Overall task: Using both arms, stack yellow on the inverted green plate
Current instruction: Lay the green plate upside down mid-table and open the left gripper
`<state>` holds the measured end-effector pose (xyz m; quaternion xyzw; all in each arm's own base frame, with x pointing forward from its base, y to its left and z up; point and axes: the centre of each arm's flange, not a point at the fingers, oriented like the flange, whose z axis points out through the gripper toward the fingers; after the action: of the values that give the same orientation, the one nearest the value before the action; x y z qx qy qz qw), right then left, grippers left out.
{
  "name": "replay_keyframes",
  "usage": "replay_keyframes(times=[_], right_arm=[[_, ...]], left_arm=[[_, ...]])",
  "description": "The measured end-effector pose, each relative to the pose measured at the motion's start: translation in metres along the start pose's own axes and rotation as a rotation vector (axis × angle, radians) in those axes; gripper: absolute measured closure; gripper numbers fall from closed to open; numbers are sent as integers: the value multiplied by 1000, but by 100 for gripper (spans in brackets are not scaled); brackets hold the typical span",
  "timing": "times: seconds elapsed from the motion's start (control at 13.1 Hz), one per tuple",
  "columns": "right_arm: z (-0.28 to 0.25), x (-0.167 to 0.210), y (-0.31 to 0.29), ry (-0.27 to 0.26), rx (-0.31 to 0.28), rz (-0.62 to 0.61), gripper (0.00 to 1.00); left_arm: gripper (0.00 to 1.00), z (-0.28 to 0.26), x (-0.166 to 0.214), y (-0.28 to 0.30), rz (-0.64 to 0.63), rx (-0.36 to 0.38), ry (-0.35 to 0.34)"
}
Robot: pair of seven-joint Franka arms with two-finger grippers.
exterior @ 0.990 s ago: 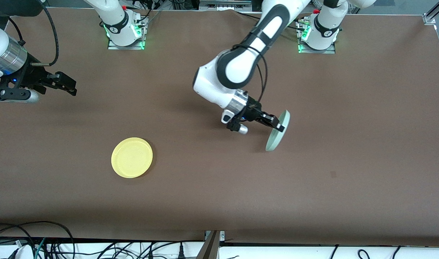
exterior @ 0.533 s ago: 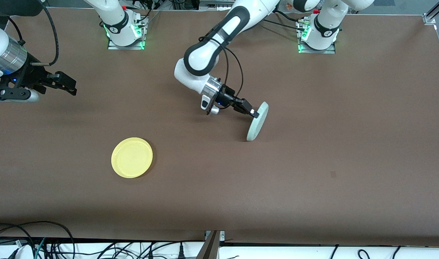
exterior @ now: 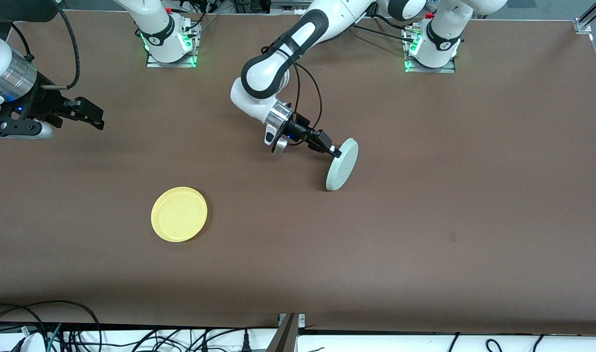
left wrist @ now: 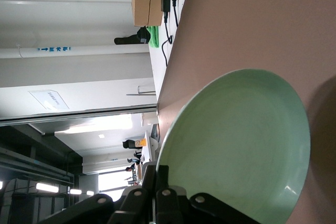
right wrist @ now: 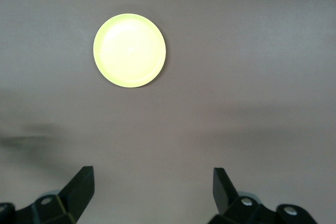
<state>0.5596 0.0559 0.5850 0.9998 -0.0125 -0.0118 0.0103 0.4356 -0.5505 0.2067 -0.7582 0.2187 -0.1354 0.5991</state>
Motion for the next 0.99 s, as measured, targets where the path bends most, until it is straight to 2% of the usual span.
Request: replay_keyframes(times=[0.08, 0.15, 0.38, 0.53, 0.61, 0.76, 0.99], right_arm=[[0, 0, 0, 0, 0, -5, 0], [0, 0, 0, 0, 0, -8, 0], [0, 0, 0, 2, 0, -11, 0], [0, 0, 0, 3, 0, -12, 0], [0, 0, 0, 2, 0, -14, 0], [1, 1, 1, 1, 0, -28, 0], [12, 4, 4, 5, 0, -33, 0]], left_arm=[[94, -3, 1, 0, -1, -15, 10], [86, -7, 3, 2, -2, -48, 23], [53, -25, 8, 8, -2, -178, 73], [30, -45, 13, 13, -9, -329, 126], [19, -54, 17, 17, -19, -437, 142], [0, -47, 32, 24, -53, -634, 128], [0, -18, 63, 1, -160, -867, 61]])
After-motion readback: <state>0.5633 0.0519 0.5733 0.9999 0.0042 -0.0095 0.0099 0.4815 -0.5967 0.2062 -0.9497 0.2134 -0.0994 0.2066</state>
